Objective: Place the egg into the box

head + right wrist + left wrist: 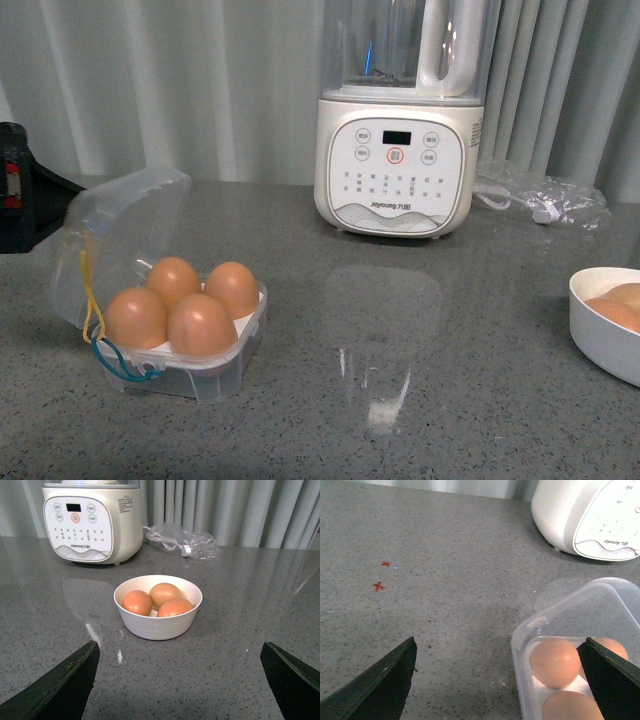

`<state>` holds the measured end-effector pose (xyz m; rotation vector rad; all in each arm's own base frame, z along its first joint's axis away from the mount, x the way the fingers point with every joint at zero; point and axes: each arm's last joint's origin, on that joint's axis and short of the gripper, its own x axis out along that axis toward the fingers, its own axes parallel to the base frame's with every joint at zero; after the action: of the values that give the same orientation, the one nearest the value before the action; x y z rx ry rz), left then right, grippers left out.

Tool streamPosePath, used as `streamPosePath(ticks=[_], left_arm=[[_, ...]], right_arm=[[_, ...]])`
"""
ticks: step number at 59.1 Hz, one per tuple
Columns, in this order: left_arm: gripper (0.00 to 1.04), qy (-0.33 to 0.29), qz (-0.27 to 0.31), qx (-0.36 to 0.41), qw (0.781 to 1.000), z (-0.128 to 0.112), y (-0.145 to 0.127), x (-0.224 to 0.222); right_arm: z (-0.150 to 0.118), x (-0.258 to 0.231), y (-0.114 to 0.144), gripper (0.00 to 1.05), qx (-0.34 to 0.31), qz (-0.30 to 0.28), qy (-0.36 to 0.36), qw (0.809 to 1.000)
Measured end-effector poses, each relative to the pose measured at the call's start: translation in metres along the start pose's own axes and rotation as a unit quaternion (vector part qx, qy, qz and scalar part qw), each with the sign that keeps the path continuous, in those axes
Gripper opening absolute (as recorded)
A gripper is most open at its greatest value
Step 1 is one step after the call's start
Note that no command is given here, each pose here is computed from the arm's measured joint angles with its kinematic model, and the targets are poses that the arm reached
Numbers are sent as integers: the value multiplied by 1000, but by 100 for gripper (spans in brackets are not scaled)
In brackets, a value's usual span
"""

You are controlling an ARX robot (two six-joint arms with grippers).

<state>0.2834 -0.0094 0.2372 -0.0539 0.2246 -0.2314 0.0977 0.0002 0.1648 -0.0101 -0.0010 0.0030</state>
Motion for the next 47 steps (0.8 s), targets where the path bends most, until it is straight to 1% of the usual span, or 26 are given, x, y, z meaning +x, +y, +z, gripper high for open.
streamPosePath(ticks=[17,27,35,47], left_arm=[[98,3,-45,23,999,-6,-43,1],[98,1,-93,51,994,-6,-74,-9],[98,9,-110,75,991,-9,-85,-15],[98,27,-108,92,989,-13,-85,-16]], right_arm=[[0,0,0,98,0,0,0,1000],[0,0,0,98,0,0,0,1000],[0,0,0,98,0,0,0,1000],[0,0,0,98,0,0,0,1000]])
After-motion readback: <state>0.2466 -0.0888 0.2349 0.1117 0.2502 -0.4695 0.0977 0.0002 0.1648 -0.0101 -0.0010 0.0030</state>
